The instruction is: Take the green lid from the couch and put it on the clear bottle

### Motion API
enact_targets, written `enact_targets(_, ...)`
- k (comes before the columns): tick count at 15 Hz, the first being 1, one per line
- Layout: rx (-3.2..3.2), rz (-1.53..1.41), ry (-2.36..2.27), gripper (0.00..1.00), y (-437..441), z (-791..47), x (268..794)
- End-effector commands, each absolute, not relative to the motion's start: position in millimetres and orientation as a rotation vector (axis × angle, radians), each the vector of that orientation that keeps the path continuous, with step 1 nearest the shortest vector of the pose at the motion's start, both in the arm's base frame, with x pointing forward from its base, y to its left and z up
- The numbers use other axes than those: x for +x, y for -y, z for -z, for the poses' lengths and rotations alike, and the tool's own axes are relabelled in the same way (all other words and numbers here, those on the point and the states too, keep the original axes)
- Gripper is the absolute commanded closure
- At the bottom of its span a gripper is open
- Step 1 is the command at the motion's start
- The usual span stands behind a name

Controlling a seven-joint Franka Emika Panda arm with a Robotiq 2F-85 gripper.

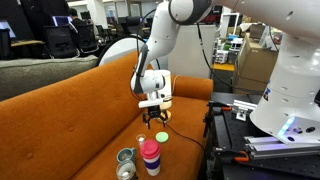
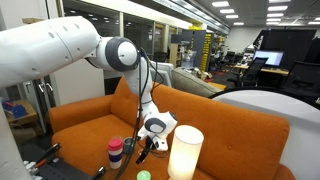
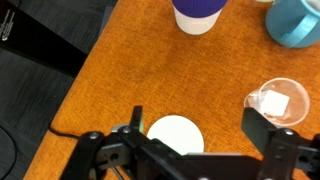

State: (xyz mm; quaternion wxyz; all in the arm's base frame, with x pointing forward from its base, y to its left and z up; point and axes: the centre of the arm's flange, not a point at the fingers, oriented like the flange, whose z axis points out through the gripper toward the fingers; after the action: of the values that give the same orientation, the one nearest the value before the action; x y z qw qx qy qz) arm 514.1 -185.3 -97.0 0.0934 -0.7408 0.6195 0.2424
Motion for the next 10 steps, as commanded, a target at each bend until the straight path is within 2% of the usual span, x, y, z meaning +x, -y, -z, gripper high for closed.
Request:
enact_targets(1,-2.087,-0.743,-1.926,0.0,194.1,134.2,527.2)
enact_targets(3,-2.132,-0.739,-1.921,0.0,187.9,132.2,511.8)
enact_targets(10,-2.098,-0.736,-1.952,0.0,191.3,139.5,517.2)
